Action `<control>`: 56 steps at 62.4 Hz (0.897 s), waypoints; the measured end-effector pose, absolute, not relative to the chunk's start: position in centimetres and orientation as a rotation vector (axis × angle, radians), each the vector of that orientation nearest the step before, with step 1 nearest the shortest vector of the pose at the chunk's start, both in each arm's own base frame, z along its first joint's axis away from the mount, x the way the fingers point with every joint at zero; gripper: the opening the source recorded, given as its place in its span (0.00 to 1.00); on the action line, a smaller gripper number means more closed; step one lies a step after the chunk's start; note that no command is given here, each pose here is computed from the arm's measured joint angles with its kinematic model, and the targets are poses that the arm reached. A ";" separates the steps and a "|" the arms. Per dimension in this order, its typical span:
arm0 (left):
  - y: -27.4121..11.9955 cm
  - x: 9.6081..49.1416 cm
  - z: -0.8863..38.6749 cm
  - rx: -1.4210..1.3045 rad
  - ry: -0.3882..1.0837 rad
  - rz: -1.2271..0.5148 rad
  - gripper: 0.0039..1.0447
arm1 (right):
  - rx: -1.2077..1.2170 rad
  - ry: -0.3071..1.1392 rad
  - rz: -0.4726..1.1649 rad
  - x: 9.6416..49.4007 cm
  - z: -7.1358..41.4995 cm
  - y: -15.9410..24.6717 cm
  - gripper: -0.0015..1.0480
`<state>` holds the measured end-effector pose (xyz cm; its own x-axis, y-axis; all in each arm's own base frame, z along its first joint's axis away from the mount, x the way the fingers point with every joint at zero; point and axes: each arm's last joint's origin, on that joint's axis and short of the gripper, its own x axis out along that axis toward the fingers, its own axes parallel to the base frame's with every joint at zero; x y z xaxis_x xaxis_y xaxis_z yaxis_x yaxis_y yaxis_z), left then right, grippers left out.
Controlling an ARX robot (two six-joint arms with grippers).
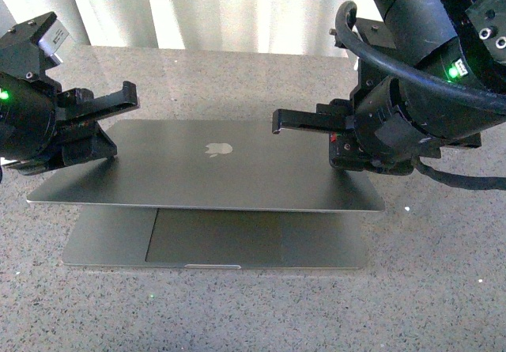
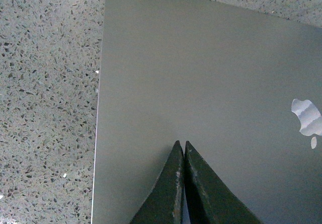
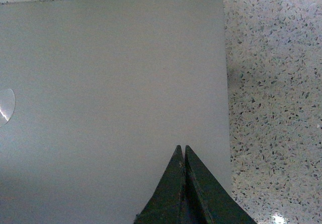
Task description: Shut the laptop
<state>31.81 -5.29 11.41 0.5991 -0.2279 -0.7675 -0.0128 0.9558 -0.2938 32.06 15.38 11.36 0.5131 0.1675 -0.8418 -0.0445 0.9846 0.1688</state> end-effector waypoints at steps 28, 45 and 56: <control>-5.3 31.8 11.1 -0.293 0.924 -0.131 0.03 | 0.138 1.044 0.126 31.9 10.5 15.3 0.01; -5.1 31.6 10.1 -0.303 0.944 -0.126 0.03 | 0.141 1.050 0.129 31.8 10.1 15.4 0.01; -5.0 31.6 9.7 -0.306 0.952 -0.124 0.03 | 0.139 1.066 0.130 31.5 9.6 15.5 0.01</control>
